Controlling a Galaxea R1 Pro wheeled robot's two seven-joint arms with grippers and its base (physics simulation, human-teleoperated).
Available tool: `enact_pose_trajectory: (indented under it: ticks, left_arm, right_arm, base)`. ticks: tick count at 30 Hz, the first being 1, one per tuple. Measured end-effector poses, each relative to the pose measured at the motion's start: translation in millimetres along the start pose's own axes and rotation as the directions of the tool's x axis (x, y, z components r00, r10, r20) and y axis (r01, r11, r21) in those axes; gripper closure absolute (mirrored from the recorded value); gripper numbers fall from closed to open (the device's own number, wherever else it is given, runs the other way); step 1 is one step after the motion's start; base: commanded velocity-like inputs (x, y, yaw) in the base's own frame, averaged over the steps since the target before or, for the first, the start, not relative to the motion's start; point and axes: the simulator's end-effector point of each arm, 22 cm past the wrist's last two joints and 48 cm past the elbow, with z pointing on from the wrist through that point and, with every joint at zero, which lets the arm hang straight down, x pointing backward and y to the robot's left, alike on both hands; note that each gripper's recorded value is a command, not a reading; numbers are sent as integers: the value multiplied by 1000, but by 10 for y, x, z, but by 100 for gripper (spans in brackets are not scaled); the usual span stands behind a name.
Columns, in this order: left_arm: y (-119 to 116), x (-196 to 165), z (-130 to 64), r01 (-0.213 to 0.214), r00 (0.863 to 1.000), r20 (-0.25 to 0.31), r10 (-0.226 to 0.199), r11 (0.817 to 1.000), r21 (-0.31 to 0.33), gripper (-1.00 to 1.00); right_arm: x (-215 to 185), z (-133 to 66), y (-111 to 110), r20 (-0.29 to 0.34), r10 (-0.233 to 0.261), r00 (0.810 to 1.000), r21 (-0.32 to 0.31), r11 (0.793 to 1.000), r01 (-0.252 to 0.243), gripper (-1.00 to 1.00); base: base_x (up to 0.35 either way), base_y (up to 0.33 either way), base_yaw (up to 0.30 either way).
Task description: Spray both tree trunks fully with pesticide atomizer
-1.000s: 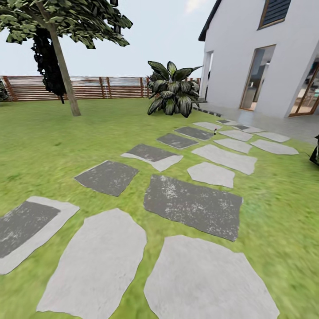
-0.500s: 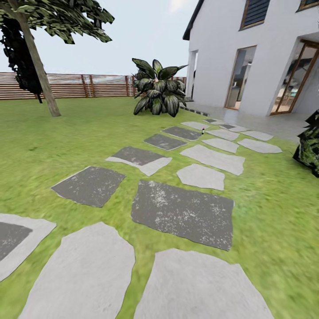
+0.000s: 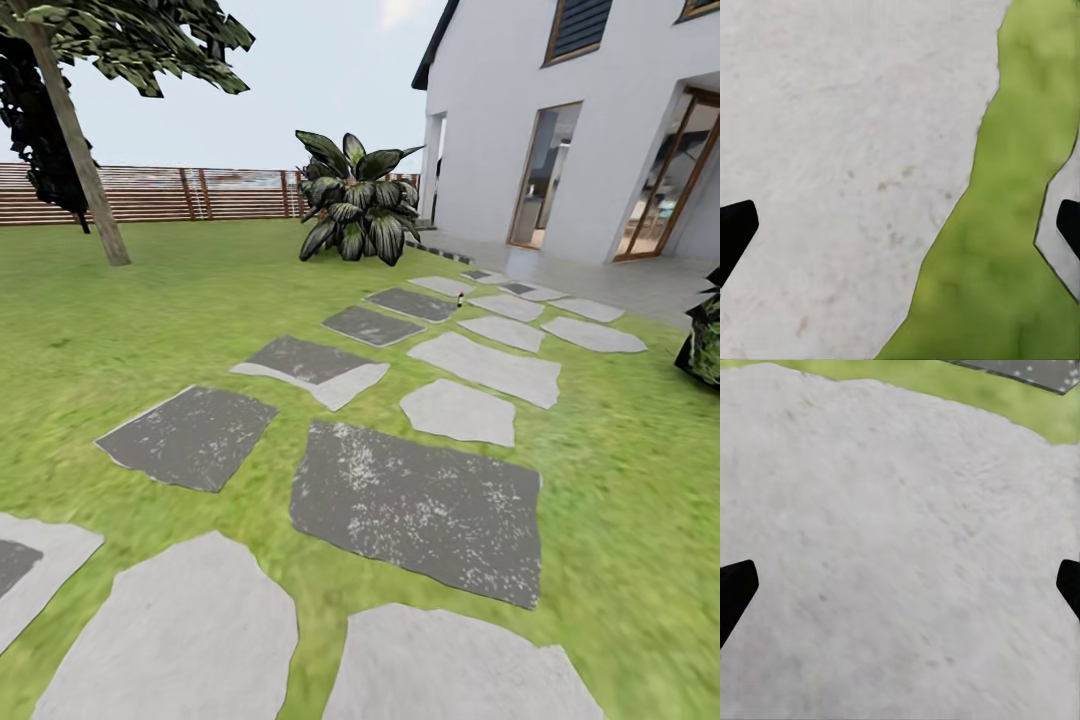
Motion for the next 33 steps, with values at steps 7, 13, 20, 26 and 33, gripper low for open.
enact_pose_trajectory:
  ticks: [7, 13, 20, 26, 33]
  left_arm:
    - [1, 0, 0, 1, 1000, 0, -1, 1000, 0, -100]
    - [0, 0, 0, 0, 1000, 0, 0, 1000, 0, -100]
    - [0, 0, 0, 0, 1000, 0, 0, 1000, 0, -100]
    - [0, 2, -1, 0, 1000, 0, 0, 1000, 0, -100]
    - [-1, 0, 0, -1, 1000, 0, 1, 1000, 0, -100]
  right_arm:
    - [1, 0, 0, 0, 0, 1000, 0, 1000, 0, -100]
    - [6, -2, 1, -1, 0, 1000, 0, 1000, 0, -100]
    - [0, 1, 3, -1, -1, 1000, -1, 1000, 1, -100]
    - [3, 0, 3, -1, -1, 1000, -1, 1000, 1, -100]
    - [7, -2, 2, -2, -1, 1000, -1, 1000, 1, -100]
  base:
    - [339, 0, 0]
    - [339, 0, 0]
    - [339, 0, 0]
    - [339, 0, 0]
    - [339, 0, 0]
